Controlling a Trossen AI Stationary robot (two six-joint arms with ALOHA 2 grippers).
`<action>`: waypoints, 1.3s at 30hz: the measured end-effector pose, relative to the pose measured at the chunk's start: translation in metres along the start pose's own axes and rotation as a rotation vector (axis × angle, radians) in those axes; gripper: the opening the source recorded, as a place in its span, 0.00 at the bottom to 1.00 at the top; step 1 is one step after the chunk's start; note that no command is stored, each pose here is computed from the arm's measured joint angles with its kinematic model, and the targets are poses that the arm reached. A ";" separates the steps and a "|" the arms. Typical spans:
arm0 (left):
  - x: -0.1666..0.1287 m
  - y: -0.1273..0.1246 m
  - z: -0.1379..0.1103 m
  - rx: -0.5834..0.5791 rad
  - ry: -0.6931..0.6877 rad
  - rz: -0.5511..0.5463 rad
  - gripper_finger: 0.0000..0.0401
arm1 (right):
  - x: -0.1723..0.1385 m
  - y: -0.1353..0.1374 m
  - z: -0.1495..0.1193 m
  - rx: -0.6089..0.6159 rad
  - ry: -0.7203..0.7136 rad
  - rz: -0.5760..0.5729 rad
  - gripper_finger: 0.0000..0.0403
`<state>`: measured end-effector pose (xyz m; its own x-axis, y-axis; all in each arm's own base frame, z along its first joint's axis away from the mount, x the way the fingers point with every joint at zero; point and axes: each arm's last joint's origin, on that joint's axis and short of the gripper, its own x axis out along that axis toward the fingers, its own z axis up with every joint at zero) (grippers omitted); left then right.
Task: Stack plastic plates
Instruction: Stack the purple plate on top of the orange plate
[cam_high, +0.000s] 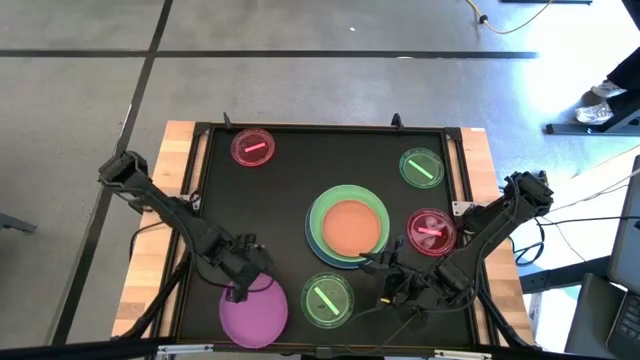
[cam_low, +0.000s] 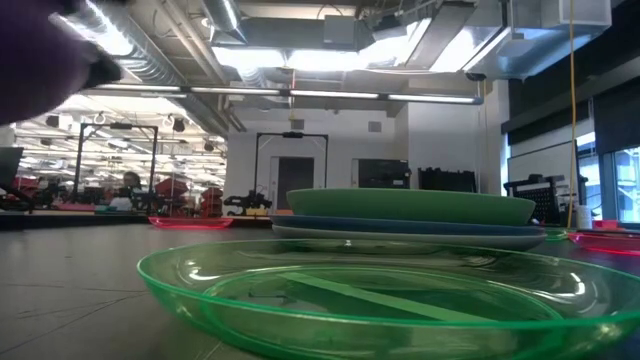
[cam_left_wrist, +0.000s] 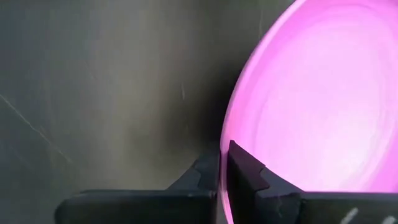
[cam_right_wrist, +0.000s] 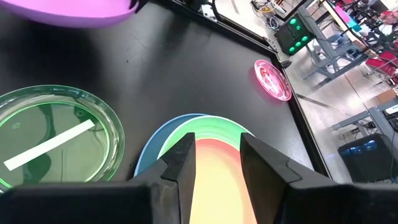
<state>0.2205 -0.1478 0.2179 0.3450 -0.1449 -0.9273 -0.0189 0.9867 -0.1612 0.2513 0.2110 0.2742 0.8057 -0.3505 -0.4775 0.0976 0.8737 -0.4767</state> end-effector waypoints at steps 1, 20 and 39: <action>-0.003 0.000 0.005 0.003 -0.021 0.007 0.02 | 0.000 0.000 0.000 0.001 0.000 0.000 0.29; -0.038 0.052 0.079 -0.171 -0.397 0.259 0.03 | 0.000 0.000 0.000 0.004 -0.002 0.001 0.29; -0.019 0.123 0.133 -0.237 -0.604 0.360 0.03 | 0.000 0.000 0.001 0.015 -0.009 0.003 0.29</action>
<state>0.3359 -0.0143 0.2606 0.7337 0.3179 -0.6005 -0.4072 0.9132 -0.0140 0.2520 0.2116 0.2752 0.8114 -0.3450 -0.4718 0.1039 0.8795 -0.4645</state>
